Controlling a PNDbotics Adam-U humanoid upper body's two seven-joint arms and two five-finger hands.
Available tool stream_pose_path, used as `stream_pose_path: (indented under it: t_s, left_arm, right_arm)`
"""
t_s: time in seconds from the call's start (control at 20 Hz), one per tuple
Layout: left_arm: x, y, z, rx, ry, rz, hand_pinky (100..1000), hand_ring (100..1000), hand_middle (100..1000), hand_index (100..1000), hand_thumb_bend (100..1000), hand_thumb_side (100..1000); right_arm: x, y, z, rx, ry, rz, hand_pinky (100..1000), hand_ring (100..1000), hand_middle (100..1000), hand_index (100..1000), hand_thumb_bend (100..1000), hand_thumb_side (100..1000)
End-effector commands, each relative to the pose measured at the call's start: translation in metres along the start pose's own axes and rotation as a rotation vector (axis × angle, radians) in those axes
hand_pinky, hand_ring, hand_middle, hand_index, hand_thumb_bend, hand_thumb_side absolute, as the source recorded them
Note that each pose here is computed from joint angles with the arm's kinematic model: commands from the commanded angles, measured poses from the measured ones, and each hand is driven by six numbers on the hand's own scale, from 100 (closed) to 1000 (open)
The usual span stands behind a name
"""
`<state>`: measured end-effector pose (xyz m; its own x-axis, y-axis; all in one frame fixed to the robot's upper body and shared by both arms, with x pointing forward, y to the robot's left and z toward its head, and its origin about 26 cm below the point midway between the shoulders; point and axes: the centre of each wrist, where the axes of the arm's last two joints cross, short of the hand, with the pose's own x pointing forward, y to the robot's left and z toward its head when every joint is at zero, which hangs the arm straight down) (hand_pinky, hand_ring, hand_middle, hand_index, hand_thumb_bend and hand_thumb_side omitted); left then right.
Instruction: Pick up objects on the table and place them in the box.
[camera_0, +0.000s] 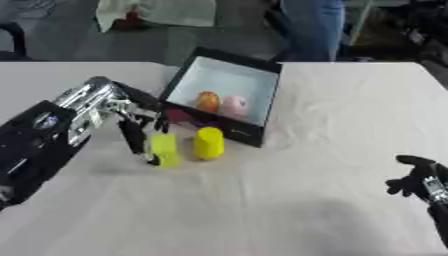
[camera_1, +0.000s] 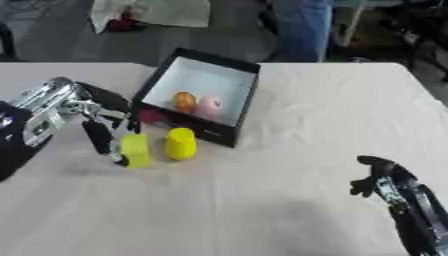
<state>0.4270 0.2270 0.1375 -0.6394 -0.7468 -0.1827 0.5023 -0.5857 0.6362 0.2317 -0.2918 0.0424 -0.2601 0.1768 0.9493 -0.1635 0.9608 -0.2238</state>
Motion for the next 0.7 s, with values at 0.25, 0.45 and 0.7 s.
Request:
stream_pose_path:
  t_s: [0.25, 0.45, 0.7]
  left_arm:
    - [-0.007, 0.021, 0.024, 0.166, 0.048, 0.003, 568, 478, 529, 676, 251, 377]
    - [-0.011, 0.047, 0.058, 0.293, 0.064, 0.03, 567, 464, 515, 666, 231, 361]
    - [-0.007, 0.096, 0.108, 0.456, 0.127, -0.018, 596, 484, 538, 689, 252, 350]
  right_arm:
    - [0.005, -0.005, -0.002, -0.002, -0.017, 0.022, 687, 490, 324, 758, 100, 738]
    - [0.005, -0.005, -0.001, -0.004, -0.015, 0.023, 686, 490, 324, 757, 100, 735]
    - [0.004, -0.005, 0.0, -0.004, -0.009, 0.022, 686, 490, 323, 757, 100, 737]
